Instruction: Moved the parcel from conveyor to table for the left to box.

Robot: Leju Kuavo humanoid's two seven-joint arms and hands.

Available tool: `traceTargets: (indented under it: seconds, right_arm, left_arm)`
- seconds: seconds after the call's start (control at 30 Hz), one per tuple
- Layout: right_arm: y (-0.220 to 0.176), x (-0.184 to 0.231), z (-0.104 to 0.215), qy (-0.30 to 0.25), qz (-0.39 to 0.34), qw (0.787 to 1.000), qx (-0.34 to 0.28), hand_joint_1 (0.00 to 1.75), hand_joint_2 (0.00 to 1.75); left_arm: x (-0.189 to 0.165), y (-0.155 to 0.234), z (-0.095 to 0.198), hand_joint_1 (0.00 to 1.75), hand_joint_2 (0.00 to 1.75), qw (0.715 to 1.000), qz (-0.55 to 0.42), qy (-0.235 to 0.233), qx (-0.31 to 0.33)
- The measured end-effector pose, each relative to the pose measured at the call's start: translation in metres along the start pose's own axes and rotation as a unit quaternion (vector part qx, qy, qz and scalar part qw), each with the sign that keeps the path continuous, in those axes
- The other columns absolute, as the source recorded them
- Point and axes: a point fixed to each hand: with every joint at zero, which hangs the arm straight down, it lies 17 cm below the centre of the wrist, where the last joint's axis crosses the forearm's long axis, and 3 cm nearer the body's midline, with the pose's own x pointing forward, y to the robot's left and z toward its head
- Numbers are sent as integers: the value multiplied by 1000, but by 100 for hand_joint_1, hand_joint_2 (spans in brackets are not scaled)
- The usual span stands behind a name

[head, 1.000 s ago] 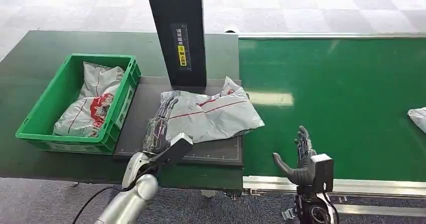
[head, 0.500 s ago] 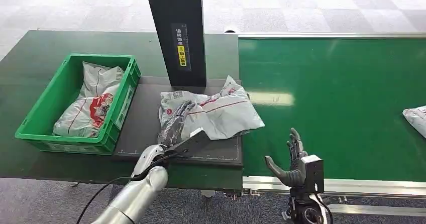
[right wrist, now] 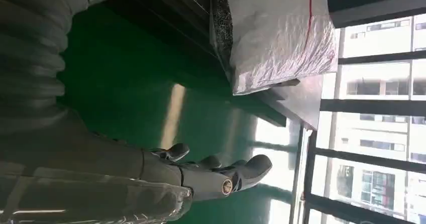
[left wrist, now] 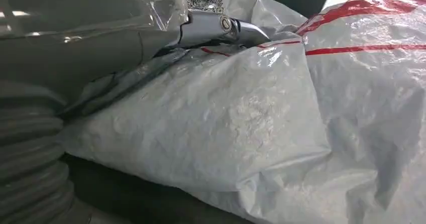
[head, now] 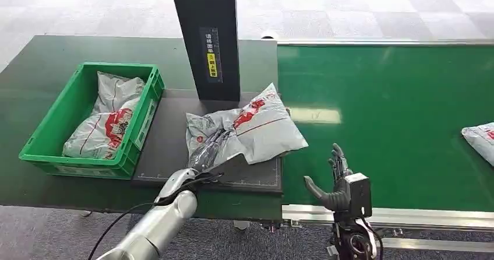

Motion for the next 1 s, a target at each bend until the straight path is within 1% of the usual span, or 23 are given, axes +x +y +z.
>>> traceTargets:
  seconds: [0.03,0.23,0.5,0.63,0.77,0.83,0.9,1.0]
  right_arm:
    - [-1,0,0,-1,-1,1000,-2,0,175]
    - [-9,7,2,-12,-5,1000,-14,0,175]
    - [-17,16,6,-26,-21,999,-23,0,175]
    - [-27,35,5,-61,-41,997,-37,0,175]
    - [-37,47,5,-81,-46,994,-48,0,175]
    - [-42,54,6,-93,-50,993,-54,0,175]
    - [-49,60,7,-101,-51,992,-62,0,175]
    - [-57,65,7,-109,-51,990,-72,0,175]
  left_arm:
    - [0,0,0,175,175,1000,-2,0,1]
    - [-2,9,4,175,175,999,-6,-16,43]
    - [11,38,15,175,175,989,51,-62,121]
    - [15,49,21,175,175,984,65,-77,146]
    - [18,58,24,175,175,980,70,-85,166]
    - [24,71,30,175,175,972,76,-105,196]
    - [35,92,41,175,175,957,82,-138,241]
    - [54,136,66,175,175,921,76,-187,332]
